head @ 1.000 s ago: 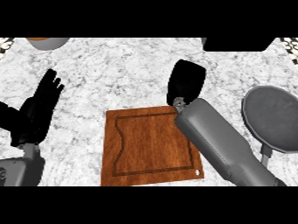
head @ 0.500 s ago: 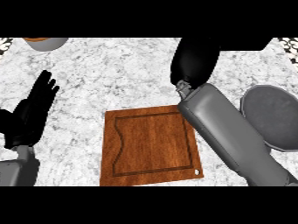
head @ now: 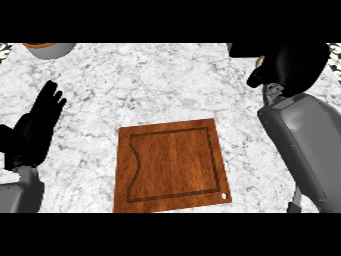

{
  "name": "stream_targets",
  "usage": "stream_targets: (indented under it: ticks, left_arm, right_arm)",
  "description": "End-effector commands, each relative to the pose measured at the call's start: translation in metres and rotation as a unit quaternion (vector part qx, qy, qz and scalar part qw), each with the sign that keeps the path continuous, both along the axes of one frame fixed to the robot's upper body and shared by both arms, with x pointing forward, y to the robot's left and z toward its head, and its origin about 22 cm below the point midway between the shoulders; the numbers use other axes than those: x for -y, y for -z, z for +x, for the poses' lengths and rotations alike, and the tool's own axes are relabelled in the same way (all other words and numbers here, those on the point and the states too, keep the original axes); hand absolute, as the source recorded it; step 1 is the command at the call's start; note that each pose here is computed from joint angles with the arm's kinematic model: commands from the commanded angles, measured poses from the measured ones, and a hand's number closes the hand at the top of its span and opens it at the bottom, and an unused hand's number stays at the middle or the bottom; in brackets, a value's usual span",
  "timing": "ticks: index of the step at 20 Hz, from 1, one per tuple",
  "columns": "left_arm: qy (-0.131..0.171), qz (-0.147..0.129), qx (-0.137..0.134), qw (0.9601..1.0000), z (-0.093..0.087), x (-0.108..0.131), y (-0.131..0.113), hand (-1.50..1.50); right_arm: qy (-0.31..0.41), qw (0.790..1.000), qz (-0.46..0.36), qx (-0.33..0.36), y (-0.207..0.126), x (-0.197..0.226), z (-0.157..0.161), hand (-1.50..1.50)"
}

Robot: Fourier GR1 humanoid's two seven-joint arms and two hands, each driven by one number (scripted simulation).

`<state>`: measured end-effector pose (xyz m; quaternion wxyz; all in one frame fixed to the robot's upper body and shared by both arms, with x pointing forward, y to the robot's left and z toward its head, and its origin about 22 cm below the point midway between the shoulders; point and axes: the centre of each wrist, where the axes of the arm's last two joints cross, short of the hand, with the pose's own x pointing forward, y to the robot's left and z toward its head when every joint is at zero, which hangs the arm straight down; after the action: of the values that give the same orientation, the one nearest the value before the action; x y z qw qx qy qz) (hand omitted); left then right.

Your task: Pick the cupcake from the cutting board and place it in the pan

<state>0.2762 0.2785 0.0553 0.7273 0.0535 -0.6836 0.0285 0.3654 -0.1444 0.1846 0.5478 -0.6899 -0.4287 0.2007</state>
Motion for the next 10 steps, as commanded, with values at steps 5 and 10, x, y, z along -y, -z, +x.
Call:
stream_targets:
  ticks: [5,10]
  left_arm:
    - [-0.001,-0.001,0.003,1.0,-0.003,-0.001,0.001,0.0]
    - [0.014,0.002,-0.002,0.9999,0.002,0.0,-0.001,0.0]
  right_arm:
    - [0.088,0.995,0.019,0.044,0.019,0.11,-0.045,1.5]
    - [0.08,0.996,0.036,0.035,0.056,0.165,-0.053,1.5]
